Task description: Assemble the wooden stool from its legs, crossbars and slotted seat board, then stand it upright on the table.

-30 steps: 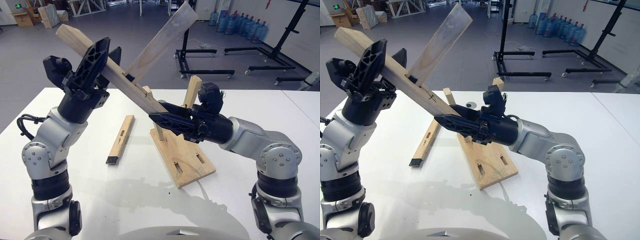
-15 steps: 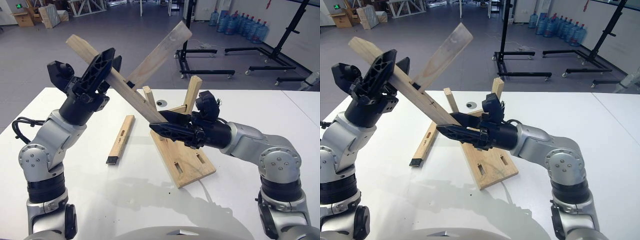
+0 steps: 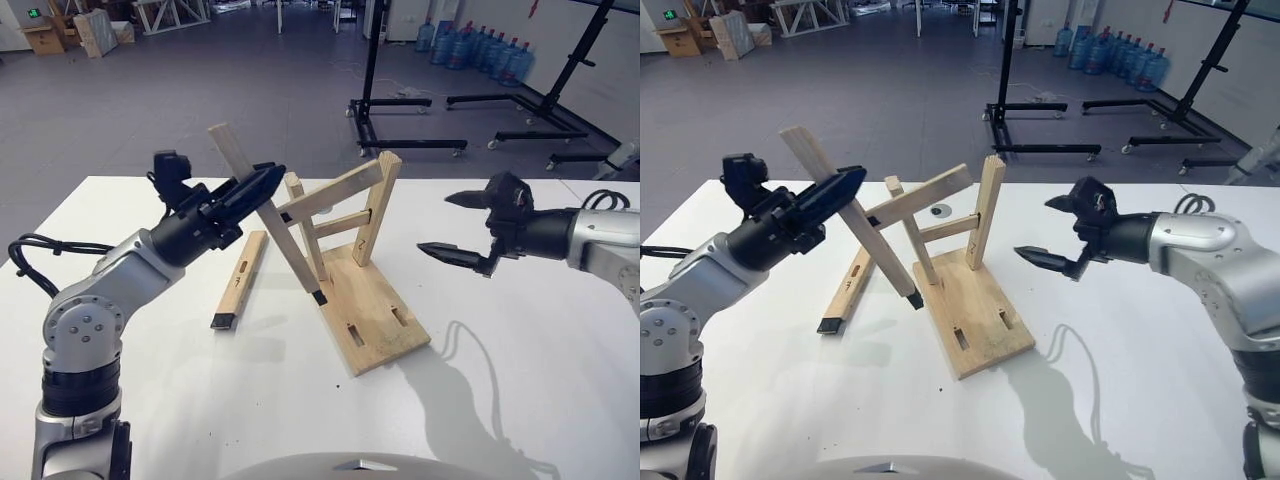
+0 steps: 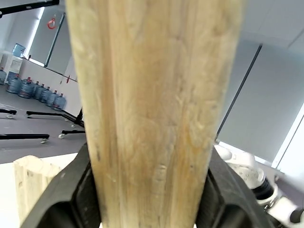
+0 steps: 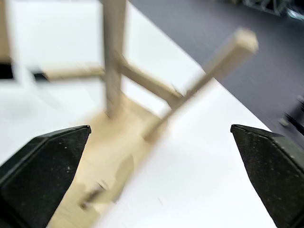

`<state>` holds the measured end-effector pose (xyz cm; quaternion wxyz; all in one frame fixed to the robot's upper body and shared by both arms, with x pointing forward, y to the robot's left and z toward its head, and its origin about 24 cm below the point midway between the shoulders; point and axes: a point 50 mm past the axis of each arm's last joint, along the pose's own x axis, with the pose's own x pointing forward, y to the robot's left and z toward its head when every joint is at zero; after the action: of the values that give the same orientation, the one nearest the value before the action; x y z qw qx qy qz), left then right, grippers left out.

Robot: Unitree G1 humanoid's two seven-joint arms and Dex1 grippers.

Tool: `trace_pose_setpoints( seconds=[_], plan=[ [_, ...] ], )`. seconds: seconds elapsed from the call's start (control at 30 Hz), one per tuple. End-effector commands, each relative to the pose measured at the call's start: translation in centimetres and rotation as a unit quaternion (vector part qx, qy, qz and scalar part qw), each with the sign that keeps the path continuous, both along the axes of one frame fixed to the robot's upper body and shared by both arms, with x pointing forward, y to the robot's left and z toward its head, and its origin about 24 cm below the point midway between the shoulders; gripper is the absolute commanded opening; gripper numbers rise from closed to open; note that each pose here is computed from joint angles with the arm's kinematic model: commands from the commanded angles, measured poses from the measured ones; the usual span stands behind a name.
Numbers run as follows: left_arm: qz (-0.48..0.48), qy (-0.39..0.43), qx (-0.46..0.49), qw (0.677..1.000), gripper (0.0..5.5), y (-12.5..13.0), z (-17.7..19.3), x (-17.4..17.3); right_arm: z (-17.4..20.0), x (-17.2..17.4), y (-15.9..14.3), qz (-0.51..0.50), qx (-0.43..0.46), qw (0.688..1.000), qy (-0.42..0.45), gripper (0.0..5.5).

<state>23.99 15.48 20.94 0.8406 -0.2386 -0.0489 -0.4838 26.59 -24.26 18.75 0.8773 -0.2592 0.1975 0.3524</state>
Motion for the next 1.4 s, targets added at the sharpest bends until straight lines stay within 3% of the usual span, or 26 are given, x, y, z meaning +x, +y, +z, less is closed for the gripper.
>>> trace_pose_setpoints(
  seconds=[0.03, 0.27, 0.5, 0.73, 0.93, 1.07, 1.23, 1.4],
  plan=[
    [0.004, -0.022, 0.03, 0.999, 2.1, -0.5, -0.4, -0.4, -4.4, 0.8, -1.1, -0.017, -0.099, 0.994, 0.034, 5.4],
    [0.004, -0.031, 0.017, 0.999, 2.1, -0.9, -0.3, -0.2, -11.1, -0.2, -1.6, 0.02, -0.156, 0.981, 0.11, 5.4],
    [0.009, -0.032, 0.014, 0.999, 2.1, -0.9, -0.4, -0.2, -14.2, -1.2, 2.8, 0.086, -0.108, 0.98, 0.14, 5.4],
    [0.022, -0.037, 0.025, 0.999, 2.1, -0.4, -0.4, 0.2, -14.0, -2.1, 5.8, 0.114, -0.069, 0.981, 0.144, 5.4],
    [0.022, -0.075, 0.017, 0.997, 2.1, 0.8, 1.2, 0.0, -11.5, -0.3, 2.5, 0.053, -0.089, 0.989, 0.107, 5.4],
    [-0.047, -0.07, -0.021, 0.996, 2.1, 0.5, 1.3, -0.2, -9.8, 0.7, 0.8, 0.015, -0.071, 0.994, 0.082, 5.4],
    [-0.145, -0.007, 0.011, 0.989, 2.1, -0.9, -3.3, -0.4, -10.2, 0.8, 1.7, 0.017, -0.054, 0.995, 0.078, 5.4],
    [-0.162, -0.009, 0.09, 0.983, 2.09, -1.7, -6.2, 1.1, -10.4, 0.9, 2.8, 0.028, -0.042, 0.996, 0.077, 5.4]
  ],
)
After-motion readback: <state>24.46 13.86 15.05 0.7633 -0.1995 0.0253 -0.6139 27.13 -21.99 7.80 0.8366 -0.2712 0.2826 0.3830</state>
